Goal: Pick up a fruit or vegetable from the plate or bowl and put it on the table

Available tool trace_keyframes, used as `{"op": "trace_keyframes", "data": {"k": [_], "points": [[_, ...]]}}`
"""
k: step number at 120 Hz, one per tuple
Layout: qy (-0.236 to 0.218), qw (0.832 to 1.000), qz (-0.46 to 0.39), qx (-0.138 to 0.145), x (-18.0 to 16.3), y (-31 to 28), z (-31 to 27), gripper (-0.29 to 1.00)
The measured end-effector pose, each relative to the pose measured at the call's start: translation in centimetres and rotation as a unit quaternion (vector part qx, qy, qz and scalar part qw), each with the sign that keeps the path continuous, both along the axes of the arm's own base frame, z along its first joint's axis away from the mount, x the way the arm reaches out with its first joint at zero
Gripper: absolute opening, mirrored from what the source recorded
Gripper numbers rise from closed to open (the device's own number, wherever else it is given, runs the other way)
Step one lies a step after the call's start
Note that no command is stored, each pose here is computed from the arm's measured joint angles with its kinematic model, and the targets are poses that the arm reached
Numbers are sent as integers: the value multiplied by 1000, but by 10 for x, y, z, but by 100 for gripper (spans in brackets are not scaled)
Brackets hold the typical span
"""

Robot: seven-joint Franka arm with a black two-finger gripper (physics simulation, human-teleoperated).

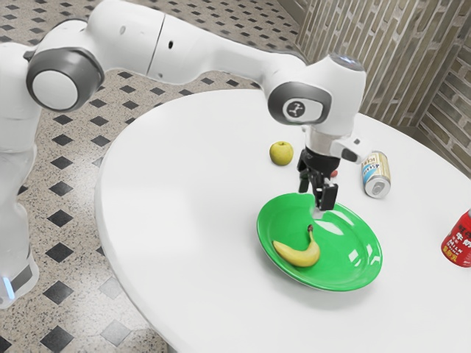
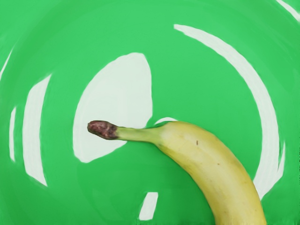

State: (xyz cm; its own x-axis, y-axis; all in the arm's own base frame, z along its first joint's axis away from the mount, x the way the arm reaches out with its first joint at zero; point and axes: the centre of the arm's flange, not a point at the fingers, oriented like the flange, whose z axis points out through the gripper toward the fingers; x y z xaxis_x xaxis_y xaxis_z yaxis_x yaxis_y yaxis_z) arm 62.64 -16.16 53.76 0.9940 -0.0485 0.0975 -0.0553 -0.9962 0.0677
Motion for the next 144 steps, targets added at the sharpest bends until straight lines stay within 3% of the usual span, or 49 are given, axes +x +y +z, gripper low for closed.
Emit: {"op": "trace_keyframes", "data": {"k": [32, 144], "points": [[10, 1000, -20, 4, 0, -30, -14, 70], [31, 999, -28, 8, 13, -52, -53, 70]]}}
